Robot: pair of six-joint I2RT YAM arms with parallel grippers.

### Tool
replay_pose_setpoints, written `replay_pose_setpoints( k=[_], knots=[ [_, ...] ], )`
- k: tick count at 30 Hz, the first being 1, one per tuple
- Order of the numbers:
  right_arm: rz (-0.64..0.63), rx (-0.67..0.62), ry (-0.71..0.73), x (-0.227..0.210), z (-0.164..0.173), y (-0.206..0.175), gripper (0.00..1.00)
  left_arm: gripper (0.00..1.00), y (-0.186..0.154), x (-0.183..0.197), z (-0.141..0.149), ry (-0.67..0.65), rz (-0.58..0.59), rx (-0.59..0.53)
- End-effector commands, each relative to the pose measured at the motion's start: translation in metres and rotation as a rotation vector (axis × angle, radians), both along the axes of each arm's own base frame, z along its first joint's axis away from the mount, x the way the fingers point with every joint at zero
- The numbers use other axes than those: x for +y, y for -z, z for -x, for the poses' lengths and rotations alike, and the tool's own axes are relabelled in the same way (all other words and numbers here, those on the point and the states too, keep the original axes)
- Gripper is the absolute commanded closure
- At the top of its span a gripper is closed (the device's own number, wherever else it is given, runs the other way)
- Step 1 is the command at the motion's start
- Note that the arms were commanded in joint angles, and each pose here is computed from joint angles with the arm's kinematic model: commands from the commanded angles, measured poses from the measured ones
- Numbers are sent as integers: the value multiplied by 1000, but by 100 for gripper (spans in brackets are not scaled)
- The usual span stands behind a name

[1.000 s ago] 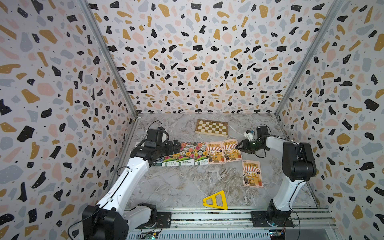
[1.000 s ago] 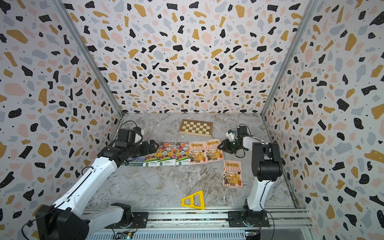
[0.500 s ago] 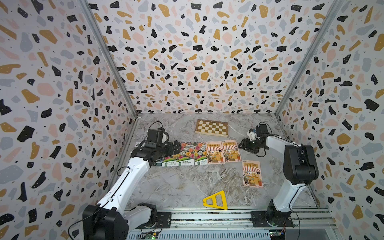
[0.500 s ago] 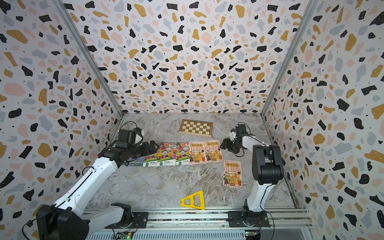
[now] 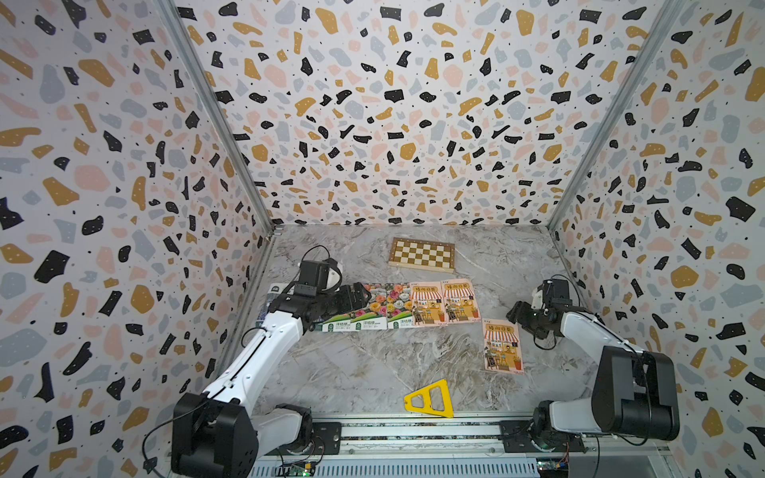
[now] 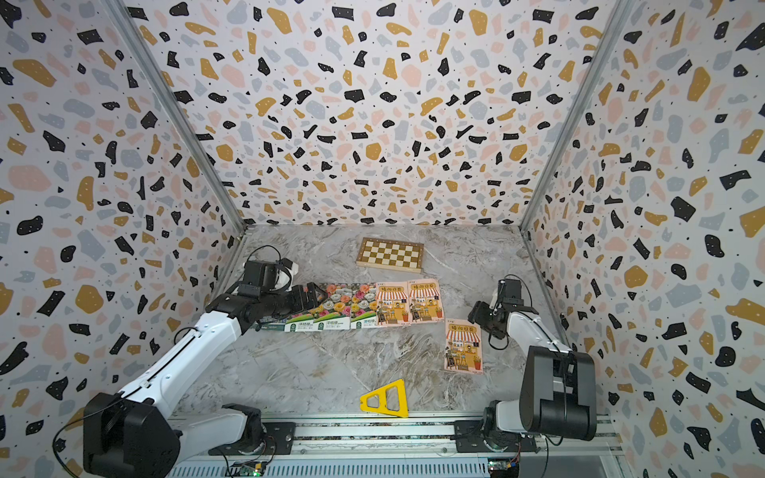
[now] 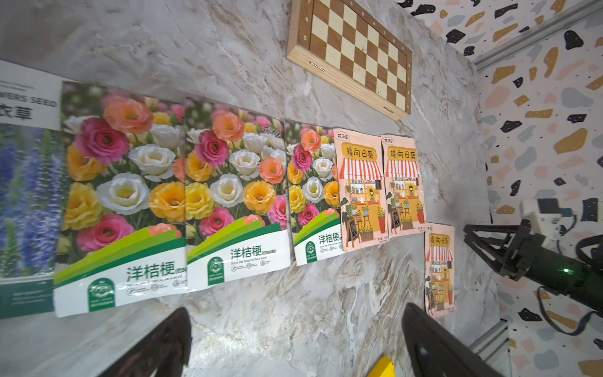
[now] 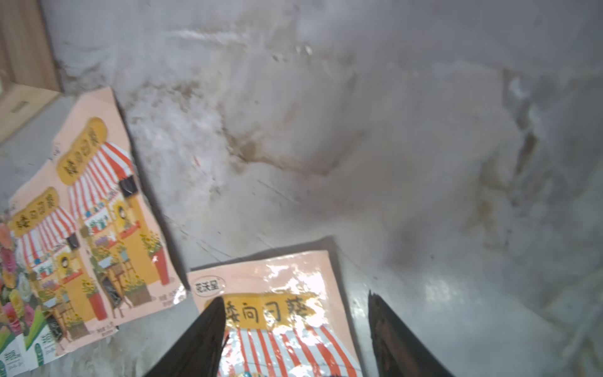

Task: Arrange the seed packets in a row
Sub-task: Pick up the seed packet from the center of the board.

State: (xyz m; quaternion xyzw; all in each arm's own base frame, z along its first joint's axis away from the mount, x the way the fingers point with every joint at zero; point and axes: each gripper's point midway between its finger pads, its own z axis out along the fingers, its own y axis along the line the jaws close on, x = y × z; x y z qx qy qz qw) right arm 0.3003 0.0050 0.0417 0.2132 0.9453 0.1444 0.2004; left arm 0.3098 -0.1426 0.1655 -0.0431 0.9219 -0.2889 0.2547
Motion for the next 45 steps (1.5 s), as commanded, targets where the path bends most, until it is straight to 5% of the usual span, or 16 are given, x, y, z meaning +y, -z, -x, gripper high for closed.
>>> replay_pose_setpoints(
  k=[1, 13, 23, 34, 45],
  knots=[
    [-8, 5, 14, 0, 9, 0, 33, 1, -11, -30, -6, 52, 74, -4],
    [-25, 35, 30, 4, 26, 13, 49, 4, 14, -161, 34, 265, 176, 116],
    [-24, 9, 3, 15, 28, 2, 54, 12, 55, -242, 68, 307, 119, 264],
    [-56, 71, 16, 21, 39, 26, 57, 29, 93, -301, 91, 366, 20, 327],
    [-92, 102, 16, 27, 51, 34, 57, 40, 107, -357, 90, 402, 161, 350]
  ],
)
